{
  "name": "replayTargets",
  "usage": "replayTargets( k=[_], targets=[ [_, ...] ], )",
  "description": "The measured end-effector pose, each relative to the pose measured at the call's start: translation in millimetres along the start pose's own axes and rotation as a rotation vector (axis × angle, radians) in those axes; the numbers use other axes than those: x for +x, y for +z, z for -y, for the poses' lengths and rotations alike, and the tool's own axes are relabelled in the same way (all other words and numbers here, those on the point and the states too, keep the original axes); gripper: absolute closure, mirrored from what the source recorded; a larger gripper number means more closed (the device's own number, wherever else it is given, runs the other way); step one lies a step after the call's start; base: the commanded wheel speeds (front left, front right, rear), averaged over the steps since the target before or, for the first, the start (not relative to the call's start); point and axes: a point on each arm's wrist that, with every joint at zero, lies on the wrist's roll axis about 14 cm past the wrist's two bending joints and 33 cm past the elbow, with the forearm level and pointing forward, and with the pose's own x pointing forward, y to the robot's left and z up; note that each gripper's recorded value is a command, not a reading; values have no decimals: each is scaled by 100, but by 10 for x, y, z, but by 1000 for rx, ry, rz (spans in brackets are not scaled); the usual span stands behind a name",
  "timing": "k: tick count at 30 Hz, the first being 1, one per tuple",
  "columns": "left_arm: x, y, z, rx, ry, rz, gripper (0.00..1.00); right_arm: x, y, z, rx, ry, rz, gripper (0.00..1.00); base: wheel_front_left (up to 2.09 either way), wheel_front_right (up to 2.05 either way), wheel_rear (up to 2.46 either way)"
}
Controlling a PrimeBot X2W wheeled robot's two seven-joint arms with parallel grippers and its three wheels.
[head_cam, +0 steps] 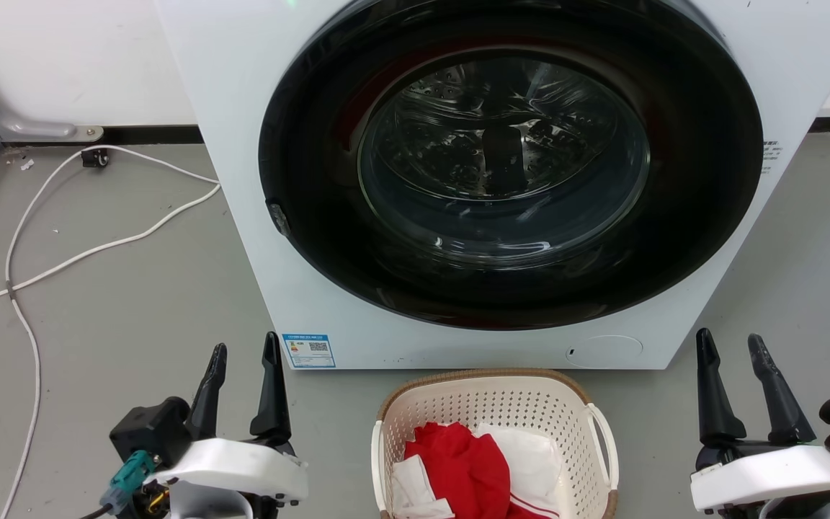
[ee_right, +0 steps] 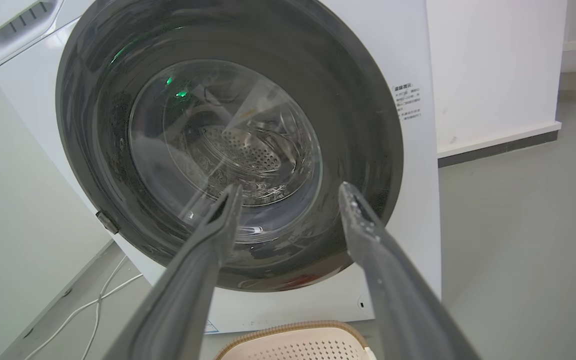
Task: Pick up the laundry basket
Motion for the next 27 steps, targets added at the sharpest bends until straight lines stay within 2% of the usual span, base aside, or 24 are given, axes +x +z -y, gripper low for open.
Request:
replayTargets(
  k=[27],
  targets=[
    [-55, -78, 89, 212, -41, 18, 0, -56, 40, -9, -176, 21, 31, 0, 0, 0, 0]
  ],
)
